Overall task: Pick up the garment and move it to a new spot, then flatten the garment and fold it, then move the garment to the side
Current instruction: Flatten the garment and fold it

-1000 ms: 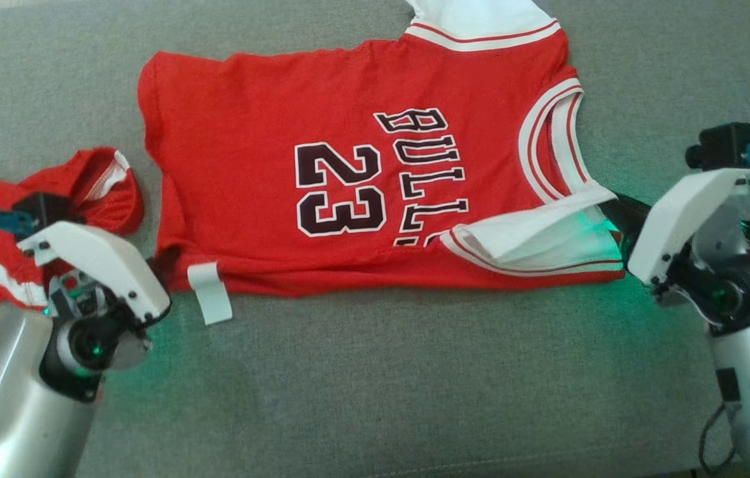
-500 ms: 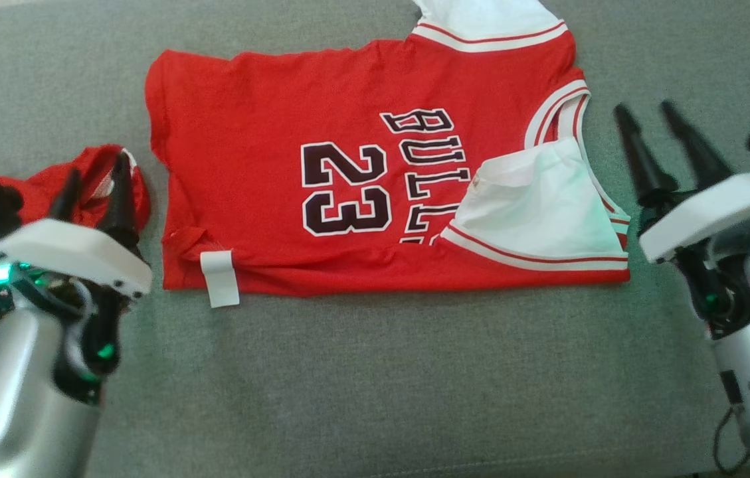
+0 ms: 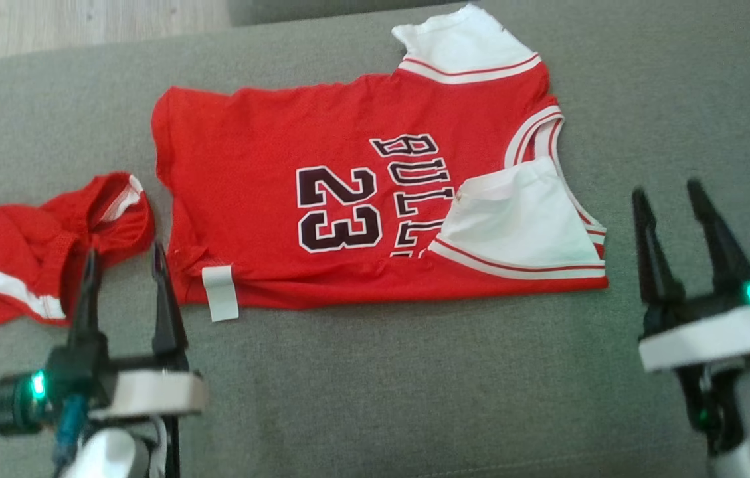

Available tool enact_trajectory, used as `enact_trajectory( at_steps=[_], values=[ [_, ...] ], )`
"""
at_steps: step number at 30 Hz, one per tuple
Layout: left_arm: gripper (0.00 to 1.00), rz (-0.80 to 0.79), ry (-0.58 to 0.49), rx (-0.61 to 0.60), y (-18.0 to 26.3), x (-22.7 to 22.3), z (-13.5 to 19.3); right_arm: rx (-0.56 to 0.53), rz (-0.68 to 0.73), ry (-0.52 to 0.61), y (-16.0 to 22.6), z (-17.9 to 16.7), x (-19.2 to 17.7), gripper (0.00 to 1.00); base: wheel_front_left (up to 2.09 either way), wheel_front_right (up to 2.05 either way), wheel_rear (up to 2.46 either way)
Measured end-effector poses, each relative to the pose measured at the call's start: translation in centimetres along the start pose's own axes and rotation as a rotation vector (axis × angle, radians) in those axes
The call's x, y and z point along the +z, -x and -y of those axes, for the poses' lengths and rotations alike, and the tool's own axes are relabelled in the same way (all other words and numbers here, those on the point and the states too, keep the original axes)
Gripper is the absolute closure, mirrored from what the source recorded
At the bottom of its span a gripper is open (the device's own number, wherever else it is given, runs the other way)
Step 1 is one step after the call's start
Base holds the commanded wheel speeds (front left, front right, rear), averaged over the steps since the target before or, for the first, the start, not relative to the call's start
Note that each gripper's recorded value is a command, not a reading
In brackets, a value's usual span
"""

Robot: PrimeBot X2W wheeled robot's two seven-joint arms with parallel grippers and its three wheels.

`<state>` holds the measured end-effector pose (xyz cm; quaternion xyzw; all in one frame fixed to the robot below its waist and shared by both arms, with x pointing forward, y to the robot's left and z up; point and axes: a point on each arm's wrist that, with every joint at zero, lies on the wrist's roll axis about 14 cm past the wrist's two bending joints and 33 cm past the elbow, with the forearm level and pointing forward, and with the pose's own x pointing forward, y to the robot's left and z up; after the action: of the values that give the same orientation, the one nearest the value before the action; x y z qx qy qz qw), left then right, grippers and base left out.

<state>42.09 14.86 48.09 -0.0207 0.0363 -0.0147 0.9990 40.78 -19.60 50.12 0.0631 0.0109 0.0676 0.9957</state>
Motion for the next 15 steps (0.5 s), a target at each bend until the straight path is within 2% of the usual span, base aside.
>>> enact_trajectory(
  at_steps=[7,15],
  values=[
    [0.00,-0.073,-0.051,0.006,2.5,-1.7,-0.1,-0.022,-0.029,-0.037,3.3,-1.4,-0.4,0.00,0.00,0.00,0.00],
    [0.00,-0.100,-0.063,0.000,2.8,-1.8,-0.1,-0.027,-0.025,-0.043,4.0,-1.7,0.5,0.00,0.00,0.00,0.00]
  ],
)
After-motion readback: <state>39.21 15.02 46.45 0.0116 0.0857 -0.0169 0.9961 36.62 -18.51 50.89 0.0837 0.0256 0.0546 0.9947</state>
